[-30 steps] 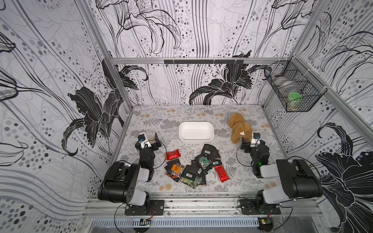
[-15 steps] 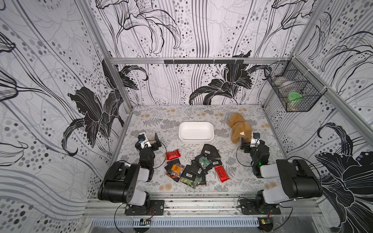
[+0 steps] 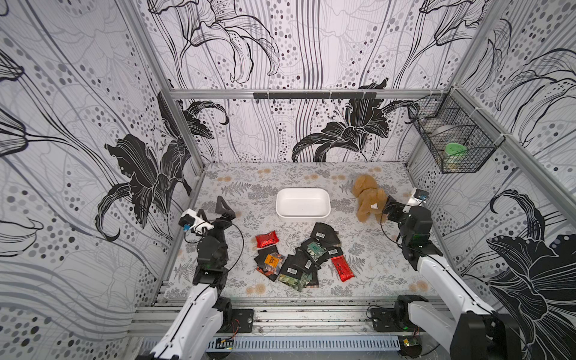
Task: Put the tea bags into the storage box
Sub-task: Pick up the tea bag from the center of the board.
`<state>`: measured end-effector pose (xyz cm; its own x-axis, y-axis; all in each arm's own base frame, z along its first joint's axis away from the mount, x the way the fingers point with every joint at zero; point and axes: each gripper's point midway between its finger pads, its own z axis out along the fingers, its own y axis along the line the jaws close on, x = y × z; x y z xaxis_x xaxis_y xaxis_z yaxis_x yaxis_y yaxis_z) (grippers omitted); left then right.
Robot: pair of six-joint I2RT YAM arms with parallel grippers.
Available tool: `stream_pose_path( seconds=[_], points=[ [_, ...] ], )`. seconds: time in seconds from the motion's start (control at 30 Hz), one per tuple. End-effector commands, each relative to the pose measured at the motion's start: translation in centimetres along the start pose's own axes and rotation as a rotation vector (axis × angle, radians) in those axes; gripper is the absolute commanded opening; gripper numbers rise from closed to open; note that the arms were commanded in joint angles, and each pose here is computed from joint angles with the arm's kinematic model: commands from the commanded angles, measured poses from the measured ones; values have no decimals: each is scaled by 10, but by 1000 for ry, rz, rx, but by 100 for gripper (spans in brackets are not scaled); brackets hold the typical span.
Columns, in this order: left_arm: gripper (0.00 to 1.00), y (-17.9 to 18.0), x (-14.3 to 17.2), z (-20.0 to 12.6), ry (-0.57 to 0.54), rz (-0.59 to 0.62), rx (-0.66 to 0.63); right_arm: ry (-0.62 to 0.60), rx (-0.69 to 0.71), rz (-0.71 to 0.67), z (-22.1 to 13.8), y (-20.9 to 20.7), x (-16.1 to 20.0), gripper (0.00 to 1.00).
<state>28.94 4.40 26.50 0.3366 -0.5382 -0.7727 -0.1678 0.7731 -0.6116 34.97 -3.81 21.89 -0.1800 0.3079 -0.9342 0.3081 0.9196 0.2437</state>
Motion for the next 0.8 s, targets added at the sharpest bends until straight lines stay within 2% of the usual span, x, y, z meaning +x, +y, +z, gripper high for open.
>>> stream_pose_path(
  seconds=[0.0, 0.03, 0.1, 0.2, 0.27, 0.33, 0.37, 0.47, 0.5, 0.63, 0.7, 0.73, 0.77],
  points=[
    [97, 25, 42, -17, 143, -144, -43, 203, 160, 139, -22, -33, 50, 95],
    [97, 30, 46, -20, 166, -171, -69, 201, 136, 158, -25, -30, 49, 95],
    [97, 23, 57, -24, 257, -177, -42, 206, 49, 178, -34, -17, 46, 95],
    [97, 19, 80, -30, 406, -184, -49, 242, -118, 147, -46, 10, 44, 95],
    [100, 17, 99, -35, 537, -177, -77, 279, -311, 116, -57, 42, 47, 96],
    [96, 15, 121, -40, 655, -167, -93, 297, -528, 105, -72, 76, 49, 96],
    [95, 11, 131, -43, 709, -161, -97, 300, -591, 93, -78, 87, 50, 96],
    [95, -14, 163, -56, 854, -107, -63, 319, -608, 14, -85, 105, 58, 96],
    [95, -25, 171, -61, 881, -82, -47, 327, -627, -16, -89, 114, 62, 99],
    [95, -84, 205, -93, 985, -24, 100, 419, -722, -170, -107, 157, 99, 84],
    [94, -106, 219, -109, 1039, -26, 161, 442, -699, -246, -108, 167, 117, 61],
    [94, -112, 225, -115, 1053, -24, 177, 435, -694, -284, -111, 171, 126, 54],
    [94, -117, 230, -121, 1057, -27, 181, 431, -710, -317, -116, 177, 136, 52]
  ],
)
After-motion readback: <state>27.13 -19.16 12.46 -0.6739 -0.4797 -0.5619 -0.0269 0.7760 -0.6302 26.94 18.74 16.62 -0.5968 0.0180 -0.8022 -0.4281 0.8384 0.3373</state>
